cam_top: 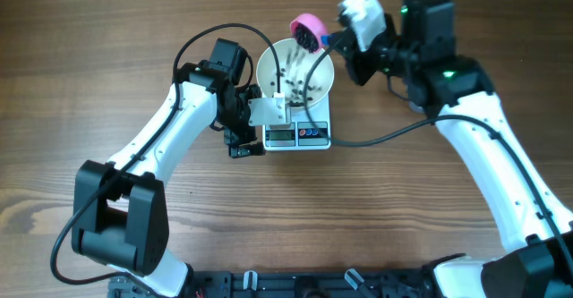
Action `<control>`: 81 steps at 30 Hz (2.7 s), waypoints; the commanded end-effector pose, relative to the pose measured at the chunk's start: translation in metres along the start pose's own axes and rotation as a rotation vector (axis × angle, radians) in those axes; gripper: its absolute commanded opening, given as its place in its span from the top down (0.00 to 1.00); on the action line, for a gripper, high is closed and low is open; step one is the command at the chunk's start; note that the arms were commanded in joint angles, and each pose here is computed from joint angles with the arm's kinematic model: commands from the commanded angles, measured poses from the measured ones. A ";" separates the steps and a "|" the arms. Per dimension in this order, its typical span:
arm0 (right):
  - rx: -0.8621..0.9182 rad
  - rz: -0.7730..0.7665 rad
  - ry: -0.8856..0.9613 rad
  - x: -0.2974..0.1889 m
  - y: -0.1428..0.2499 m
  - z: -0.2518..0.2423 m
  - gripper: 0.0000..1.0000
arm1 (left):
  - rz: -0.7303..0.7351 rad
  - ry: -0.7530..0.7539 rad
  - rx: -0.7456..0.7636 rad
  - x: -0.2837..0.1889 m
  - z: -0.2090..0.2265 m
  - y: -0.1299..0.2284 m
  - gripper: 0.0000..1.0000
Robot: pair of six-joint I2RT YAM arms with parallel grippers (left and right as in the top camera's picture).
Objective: Scoop item into bowl and weigh 150g on scale
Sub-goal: 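Carry the scoop over the white bowl and tip beans in, then return the right gripper with the scoop to the bean tub, then scoop more black beans with the right gripper and lift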
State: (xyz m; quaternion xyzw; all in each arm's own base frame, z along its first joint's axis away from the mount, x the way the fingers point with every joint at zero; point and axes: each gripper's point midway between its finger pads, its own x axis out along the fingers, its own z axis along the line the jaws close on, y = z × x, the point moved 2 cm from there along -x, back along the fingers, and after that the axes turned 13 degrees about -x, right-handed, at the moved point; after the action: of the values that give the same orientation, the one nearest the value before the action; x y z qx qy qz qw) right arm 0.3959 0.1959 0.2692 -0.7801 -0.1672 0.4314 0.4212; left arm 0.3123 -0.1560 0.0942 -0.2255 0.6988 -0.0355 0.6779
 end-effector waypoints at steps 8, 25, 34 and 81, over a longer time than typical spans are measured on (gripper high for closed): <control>-0.387 0.169 0.119 0.019 0.001 0.011 0.96 | -0.016 0.020 0.001 0.002 -0.003 -0.003 0.00; 0.556 0.246 0.251 -0.045 0.101 -0.072 0.96 | -0.016 0.020 0.001 0.002 -0.003 -0.003 0.00; 0.839 0.454 0.485 -0.138 0.210 -0.116 0.96 | -0.016 0.020 0.001 0.002 -0.003 -0.003 0.00; 1.281 0.391 0.279 -0.100 0.301 -0.086 0.96 | -0.016 0.020 0.001 0.002 -0.003 -0.003 0.00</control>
State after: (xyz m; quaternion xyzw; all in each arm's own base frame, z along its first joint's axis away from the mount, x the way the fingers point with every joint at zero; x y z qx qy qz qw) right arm 0.3726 -0.0929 0.1138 -0.4483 0.3040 0.4180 0.7293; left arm 0.3122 -0.1561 0.0943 -0.2256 0.6989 -0.0356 0.6778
